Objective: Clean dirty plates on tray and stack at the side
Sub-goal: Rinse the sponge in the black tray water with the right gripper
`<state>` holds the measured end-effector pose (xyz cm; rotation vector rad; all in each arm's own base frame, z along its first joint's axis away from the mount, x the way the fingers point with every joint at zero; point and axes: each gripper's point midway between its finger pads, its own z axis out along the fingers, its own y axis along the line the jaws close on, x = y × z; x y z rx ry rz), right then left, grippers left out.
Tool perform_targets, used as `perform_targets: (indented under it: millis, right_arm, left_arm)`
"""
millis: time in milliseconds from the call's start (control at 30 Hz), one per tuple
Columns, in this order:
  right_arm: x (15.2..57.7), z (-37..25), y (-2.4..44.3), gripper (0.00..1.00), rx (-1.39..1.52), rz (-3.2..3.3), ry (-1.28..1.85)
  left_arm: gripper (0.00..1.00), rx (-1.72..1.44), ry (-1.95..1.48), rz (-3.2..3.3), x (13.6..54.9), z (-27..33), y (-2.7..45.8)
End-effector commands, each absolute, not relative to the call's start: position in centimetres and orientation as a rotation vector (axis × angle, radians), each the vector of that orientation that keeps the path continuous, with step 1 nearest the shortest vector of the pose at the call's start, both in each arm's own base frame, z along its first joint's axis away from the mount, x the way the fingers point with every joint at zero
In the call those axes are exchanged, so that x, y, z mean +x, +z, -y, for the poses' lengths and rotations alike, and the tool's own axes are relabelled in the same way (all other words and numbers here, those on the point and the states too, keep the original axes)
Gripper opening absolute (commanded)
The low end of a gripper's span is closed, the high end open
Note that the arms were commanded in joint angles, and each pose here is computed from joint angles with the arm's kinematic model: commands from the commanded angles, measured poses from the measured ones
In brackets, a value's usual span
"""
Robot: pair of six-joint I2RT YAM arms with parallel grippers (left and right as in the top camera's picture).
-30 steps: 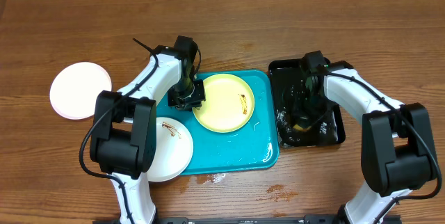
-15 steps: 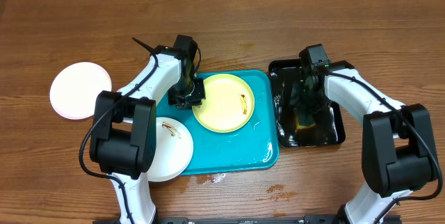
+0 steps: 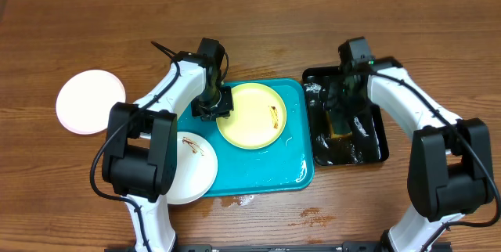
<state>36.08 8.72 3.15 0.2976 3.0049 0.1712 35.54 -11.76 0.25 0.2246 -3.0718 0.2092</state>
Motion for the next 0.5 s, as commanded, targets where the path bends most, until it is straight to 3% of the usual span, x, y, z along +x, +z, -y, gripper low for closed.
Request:
perform_targets:
  millis: [0, 467]
  right_arm:
    - [35.6, -8.5, 4.6, 0.57, 0.303, -3.047, 0.155]
    - [31.0, -7.6, 0.1, 0.56, 0.320, -3.160, 0.106]
  left_arm:
    - [0.30, 0.229, 0.137, 3.013, 34.0, 11.2, -2.1]
    - [0.29, 0.228, 0.136, 3.009, 33.9, 11.2, -2.1]
